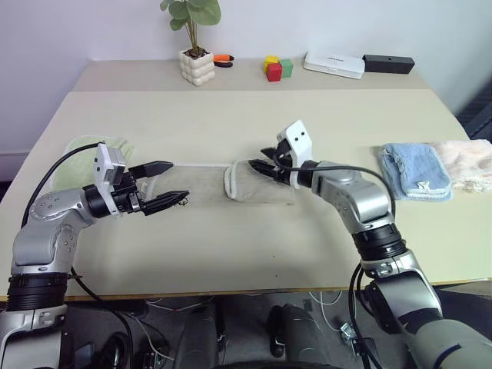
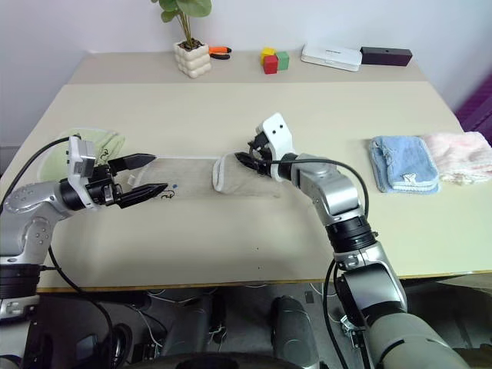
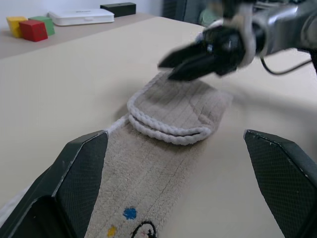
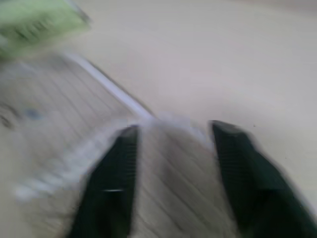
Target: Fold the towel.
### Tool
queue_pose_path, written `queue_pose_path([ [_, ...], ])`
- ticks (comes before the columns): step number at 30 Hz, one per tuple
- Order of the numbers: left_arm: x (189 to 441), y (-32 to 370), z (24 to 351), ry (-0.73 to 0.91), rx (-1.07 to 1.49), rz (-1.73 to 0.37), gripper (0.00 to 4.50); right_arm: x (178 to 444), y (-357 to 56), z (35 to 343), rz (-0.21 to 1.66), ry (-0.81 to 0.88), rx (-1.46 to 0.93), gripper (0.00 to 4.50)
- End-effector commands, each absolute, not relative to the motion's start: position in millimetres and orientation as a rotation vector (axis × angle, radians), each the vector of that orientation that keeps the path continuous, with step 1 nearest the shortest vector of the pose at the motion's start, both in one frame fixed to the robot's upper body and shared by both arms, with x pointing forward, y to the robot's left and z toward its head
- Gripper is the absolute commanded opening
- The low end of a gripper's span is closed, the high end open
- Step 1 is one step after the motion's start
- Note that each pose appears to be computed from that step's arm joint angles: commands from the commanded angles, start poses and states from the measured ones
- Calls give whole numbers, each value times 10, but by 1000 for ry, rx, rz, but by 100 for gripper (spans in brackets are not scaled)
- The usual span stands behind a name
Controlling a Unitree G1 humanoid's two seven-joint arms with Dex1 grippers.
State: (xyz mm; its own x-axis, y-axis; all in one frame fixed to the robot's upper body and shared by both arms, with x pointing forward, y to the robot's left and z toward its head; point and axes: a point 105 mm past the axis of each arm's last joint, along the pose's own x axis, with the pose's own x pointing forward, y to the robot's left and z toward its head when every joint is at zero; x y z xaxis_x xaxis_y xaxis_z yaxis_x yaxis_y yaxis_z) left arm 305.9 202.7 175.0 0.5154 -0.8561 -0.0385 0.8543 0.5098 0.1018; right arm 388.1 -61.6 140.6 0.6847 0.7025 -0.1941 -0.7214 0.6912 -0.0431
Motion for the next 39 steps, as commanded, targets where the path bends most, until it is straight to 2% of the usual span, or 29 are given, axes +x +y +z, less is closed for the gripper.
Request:
queue_pose_path([
  [1, 3012, 1977, 1762, -40, 120, -1031, 450, 3863, -532, 1363, 809, 82, -120, 3],
  [8, 2929, 1936, 1641, -22, 89, -1021, 450, 3845, -620, 801, 729, 136, -119, 3],
  [14, 2861, 1870, 1571, 4, 13, -1007, 450, 3849, -527, 908, 753, 81, -146, 3],
  [17, 2785, 1819, 1584, 9, -137, -975, 450, 3866, -519, 1149, 788, 13, -102, 90],
  [24, 2695, 1960, 1555, 59, -323, -808, 450, 3798, -658, 1605, 861, -95, -140, 446],
  [26, 2730, 2084, 1533, 58, -391, -697, 450, 3754, -761, 1723, 900, -103, -172, 446],
  [29, 2784, 2204, 1398, 126, -361, -531, 450, 3530, -908, 1865, 1048, -102, -201, 446],
  [32, 2762, 2157, 1397, 134, -485, -469, 450, 3301, -1072, 1912, 1175, -65, -271, 446],
  [35, 2745, 2124, 1434, 92, -620, -418, 450, 3267, -1214, 1971, 1179, -58, -305, 446],
  [39, 2675, 2108, 1209, 150, -824, -313, 450, 3286, -1336, 1960, 1160, -27, -351, 446],
])
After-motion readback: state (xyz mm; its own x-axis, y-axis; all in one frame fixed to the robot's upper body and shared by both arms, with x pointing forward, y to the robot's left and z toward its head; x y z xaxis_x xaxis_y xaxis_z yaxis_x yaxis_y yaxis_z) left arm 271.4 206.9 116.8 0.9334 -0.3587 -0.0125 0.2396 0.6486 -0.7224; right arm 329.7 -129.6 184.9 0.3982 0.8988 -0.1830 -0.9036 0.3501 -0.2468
